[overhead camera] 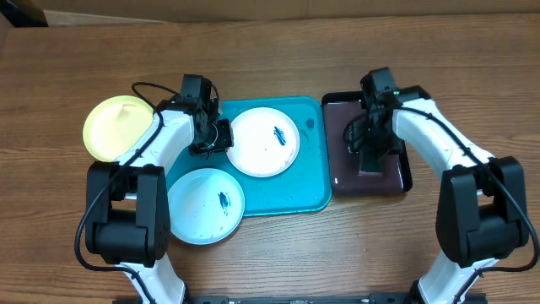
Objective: Clean dirty plates on tray and stack at the side
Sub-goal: 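Rub the sponge in the black tray's water with the right gripper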
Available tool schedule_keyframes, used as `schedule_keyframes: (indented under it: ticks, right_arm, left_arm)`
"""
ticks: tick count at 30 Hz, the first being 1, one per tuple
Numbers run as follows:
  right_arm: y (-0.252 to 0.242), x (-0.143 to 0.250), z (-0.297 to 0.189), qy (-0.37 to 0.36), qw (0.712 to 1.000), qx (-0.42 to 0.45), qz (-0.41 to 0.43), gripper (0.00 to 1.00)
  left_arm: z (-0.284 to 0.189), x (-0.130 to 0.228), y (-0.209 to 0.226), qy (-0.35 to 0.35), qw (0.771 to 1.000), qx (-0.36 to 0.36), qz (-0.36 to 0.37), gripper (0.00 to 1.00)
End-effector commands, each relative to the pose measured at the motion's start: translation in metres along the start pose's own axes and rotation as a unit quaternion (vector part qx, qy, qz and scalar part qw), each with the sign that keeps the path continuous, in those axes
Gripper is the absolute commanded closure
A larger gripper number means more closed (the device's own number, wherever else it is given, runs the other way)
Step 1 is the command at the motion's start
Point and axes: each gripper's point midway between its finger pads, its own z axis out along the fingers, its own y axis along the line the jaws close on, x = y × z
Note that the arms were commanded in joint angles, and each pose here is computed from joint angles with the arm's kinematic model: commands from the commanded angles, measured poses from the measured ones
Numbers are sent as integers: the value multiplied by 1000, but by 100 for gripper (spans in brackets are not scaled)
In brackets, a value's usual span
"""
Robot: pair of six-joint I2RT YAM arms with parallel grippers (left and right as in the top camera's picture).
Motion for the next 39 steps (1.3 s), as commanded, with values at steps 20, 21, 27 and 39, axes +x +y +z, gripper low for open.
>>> schedule_keyframes:
  ticks: [20, 21, 27, 39]
  right_arm:
    - [5, -11, -16, -13, 1000, -13, 4, 0]
    - [3, -5, -16, -1, 1000, -10, 4, 0]
    - [-5, 27, -4, 53, 999, 4, 4, 0]
    - [5, 45, 6, 81, 996, -33, 20, 58]
  left_arm:
    - [-7, 3, -6, 1, 1000, 7, -2, 90]
    - [-7, 4, -6, 1, 1000, 7, -2, 90]
    - [-7, 4, -6, 1, 1000, 6, -2, 90]
    - [-7, 4, -6, 1, 1000, 6, -2, 87]
